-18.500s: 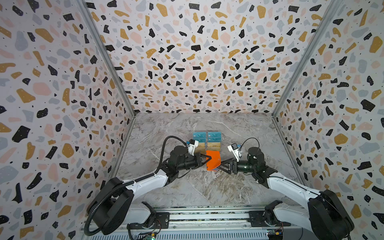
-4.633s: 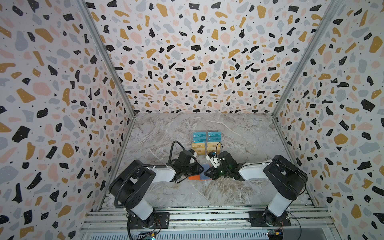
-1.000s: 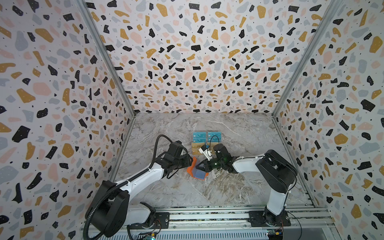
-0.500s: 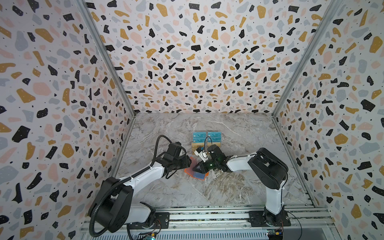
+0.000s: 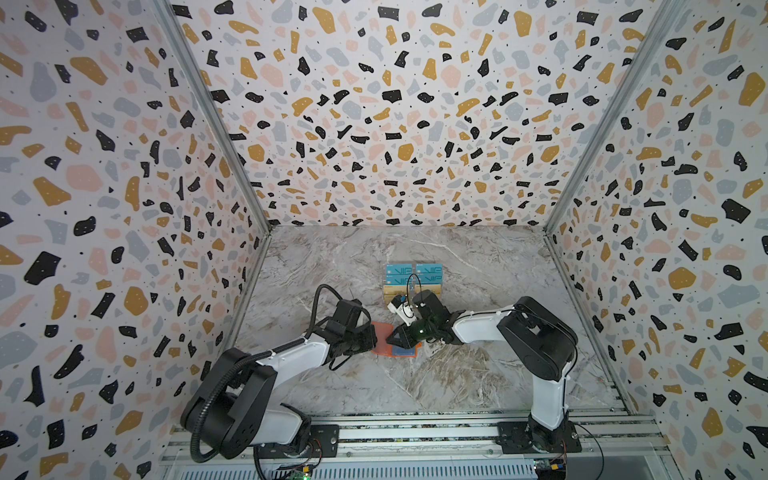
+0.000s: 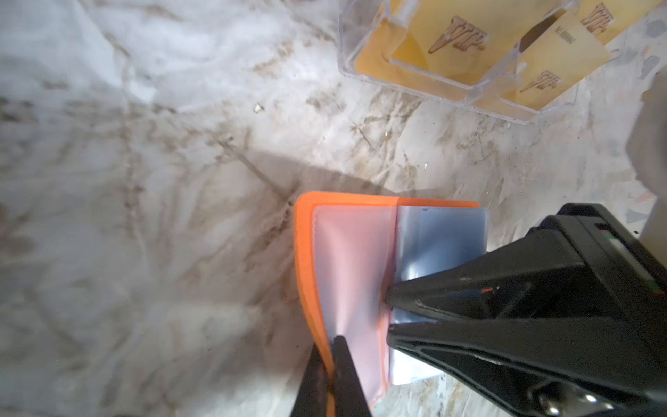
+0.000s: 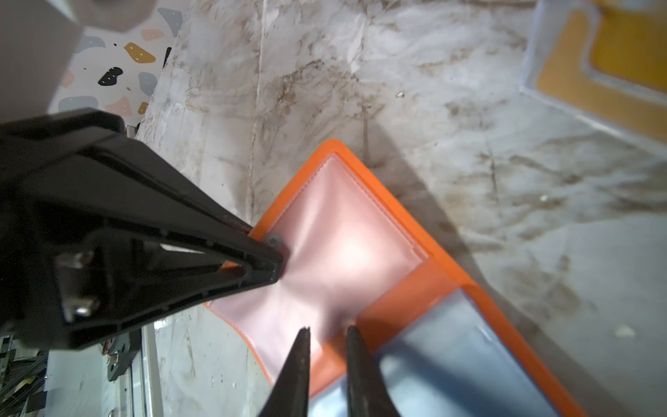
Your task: Put the credit cards into the card holder
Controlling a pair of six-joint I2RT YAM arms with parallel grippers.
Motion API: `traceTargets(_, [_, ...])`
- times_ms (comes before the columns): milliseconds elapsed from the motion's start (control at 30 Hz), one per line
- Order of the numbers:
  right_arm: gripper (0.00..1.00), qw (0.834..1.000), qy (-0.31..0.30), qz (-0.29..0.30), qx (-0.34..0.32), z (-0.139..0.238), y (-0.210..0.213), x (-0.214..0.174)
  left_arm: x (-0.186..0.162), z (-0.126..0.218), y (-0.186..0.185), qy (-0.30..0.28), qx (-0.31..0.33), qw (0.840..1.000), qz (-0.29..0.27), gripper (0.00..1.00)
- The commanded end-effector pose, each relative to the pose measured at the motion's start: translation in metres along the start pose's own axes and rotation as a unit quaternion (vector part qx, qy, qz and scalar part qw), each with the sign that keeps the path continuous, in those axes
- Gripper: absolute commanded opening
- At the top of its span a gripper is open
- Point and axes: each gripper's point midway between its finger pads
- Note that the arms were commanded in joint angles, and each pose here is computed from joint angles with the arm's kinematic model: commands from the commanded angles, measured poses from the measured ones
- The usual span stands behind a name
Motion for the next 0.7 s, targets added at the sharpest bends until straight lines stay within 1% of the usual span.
traceTargets(0, [0.21,1.000,0.002,0.009,-0.013,0.015,0.008,-0.001,-0.013,-0.002,-0.011,0.014,-0.039,0.999,0.019,0.06])
traceTargets(133, [0.20,1.000,0.004,0.014,-0.002,0.014,0.011,-0.003,-0.012,-0.003,-0.007,0.009,-0.030,0.999,0.011,0.08])
traceTargets(300, [0.18,0.999,0.006,0.035,0.016,0.006,0.021,-0.002,-0.016,-0.009,-0.011,0.030,-0.039,0.999,0.008,0.15])
traceTargets(400, [0.17,0.999,0.015,0.033,0.015,-0.002,0.018,-0.004,-0.021,-0.007,-0.010,0.038,-0.039,0.998,0.008,0.23])
traceTargets(433, [0.17,0.999,0.018,0.030,0.012,-0.004,0.016,-0.005,-0.021,-0.005,-0.007,0.040,-0.029,0.999,0.006,0.25])
traceTargets(500, [0.16,0.999,0.024,0.023,0.007,-0.007,0.011,-0.010,-0.016,0.002,-0.006,0.030,-0.011,0.999,-0.004,0.28])
traceTargets(567, [0.16,0.999,0.031,0.016,0.002,-0.009,0.007,-0.017,-0.003,0.014,-0.009,0.001,0.001,1.000,-0.009,0.30])
traceTargets(667, [0.16,0.999,0.037,0.006,-0.004,-0.009,0.002,-0.024,0.011,0.029,-0.024,-0.026,-0.009,1.000,-0.012,0.31])
Point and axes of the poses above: each gripper's point midway between its finger pads, its own z axis back along the fingers, its own y axis along the line the jaws close on, x = y × z, and after that the axes turned 4 degrees about z, right-handed
